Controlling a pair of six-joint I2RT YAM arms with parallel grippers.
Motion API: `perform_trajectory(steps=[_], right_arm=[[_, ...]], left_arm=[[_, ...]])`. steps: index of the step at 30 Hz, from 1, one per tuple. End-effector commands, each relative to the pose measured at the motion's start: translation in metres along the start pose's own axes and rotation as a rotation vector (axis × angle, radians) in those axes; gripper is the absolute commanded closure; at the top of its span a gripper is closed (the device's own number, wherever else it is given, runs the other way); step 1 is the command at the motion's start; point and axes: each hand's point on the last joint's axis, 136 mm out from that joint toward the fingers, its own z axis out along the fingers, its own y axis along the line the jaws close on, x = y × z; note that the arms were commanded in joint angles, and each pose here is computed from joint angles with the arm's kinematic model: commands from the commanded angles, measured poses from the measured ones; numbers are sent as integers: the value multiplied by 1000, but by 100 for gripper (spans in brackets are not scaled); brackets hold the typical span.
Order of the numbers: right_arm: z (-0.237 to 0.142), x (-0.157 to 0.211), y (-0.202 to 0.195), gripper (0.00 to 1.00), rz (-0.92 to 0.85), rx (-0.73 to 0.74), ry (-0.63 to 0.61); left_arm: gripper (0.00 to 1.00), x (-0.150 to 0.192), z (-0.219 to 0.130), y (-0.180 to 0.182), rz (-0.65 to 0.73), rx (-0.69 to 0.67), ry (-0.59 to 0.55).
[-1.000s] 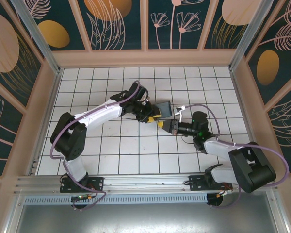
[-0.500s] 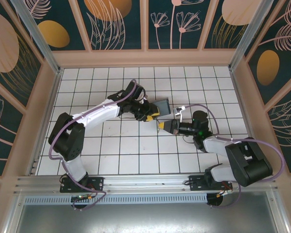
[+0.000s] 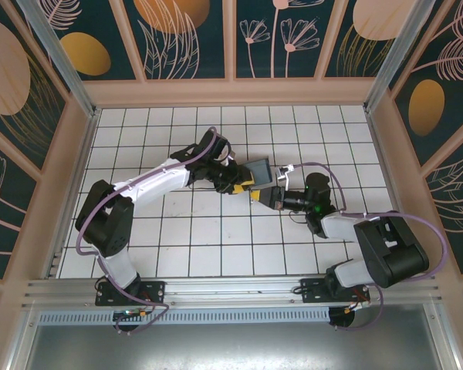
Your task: Unlock a padlock with a key
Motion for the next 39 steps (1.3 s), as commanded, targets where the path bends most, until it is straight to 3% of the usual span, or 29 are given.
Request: perform_trajectory(steps=[1,39], right_arm=[[-1,-7,5,100,-26,-23,-6],[-3,10,6,100,-27,-29,38]], left_arm=[[78,4,-14,-27,63,96,-8],[80,2,-24,-37,57,156,-21]])
